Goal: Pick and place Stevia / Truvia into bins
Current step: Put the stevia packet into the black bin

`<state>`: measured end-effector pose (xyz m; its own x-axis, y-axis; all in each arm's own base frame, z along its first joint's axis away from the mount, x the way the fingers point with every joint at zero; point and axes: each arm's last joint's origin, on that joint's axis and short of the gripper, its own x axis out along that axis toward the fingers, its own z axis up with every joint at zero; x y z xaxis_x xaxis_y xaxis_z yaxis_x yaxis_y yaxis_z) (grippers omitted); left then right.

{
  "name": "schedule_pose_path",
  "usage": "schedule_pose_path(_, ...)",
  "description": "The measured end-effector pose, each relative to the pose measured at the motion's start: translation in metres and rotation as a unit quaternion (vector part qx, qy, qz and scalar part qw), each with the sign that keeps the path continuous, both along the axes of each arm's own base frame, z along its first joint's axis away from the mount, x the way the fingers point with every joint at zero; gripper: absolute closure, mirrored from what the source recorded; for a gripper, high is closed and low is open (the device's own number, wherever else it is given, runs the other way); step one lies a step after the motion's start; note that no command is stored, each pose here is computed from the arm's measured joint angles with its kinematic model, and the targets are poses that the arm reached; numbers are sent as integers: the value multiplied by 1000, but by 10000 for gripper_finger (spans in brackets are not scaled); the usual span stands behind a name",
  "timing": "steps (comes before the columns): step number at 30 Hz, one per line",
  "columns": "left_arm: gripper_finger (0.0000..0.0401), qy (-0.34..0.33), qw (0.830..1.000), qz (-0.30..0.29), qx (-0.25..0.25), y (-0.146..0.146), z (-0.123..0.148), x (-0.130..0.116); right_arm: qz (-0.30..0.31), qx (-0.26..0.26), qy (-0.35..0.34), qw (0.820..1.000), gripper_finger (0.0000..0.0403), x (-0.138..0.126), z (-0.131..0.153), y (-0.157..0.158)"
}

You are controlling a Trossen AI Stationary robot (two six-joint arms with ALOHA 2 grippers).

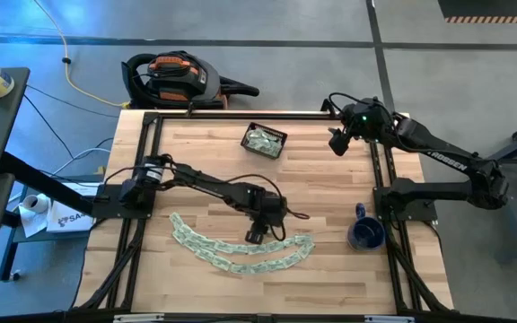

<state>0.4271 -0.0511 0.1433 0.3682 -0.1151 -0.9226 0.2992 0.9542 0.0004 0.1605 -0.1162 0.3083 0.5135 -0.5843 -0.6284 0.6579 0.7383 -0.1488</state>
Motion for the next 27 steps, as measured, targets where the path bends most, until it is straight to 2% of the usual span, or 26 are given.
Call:
schedule_pose_path(3, 208, 21, 1000, -4, 10, 5, -11, 0, -2, 2, 8, 1000, 157, -1, -1, 0)
schedule_pose_path(5, 235, 29, 999, -6, 32, 8, -14, 0, -8, 0, 15, 1000, 157, -2, -2, 0)
schedule_pose_path(9, 327, 38, 998, 6, 59, 30, -14, 0, -21, -9, 27, 999, 157, -3, -2, 0)
schedule_pose_path(11, 373, 36, 996, 29, 72, 48, -5, 3, -25, -18, 34, 999, 157, -3, -2, -1)
schedule_pose_path(13, 378, 41, 993, 57, 93, 67, 6, 8, -27, -26, 32, 999, 157, -3, -1, -1)
schedule_pose_path(15, 364, 59, 989, 72, 117, 86, 22, 11, -26, -33, 23, 999, 157, -2, 1, -2)
schedule_pose_path(18, 348, 14, 983, 84, 163, 119, 69, 20, -28, -50, -5, 998, 157, -3, 8, -1)
schedule_pose_path(21, 368, 3, 979, 93, 183, 155, 106, 15, -41, -64, -23, 997, 157, -5, 13, 0)
schedule_pose_path(24, 379, -24, 974, 118, 193, 196, 122, 10, -60, -76, -21, 995, 157, -8, 15, 0)
schedule_pose_path(27, 370, -33, 973, 149, 170, 233, 123, -2, -73, -71, -14, 995, 157, -9, 13, 0)
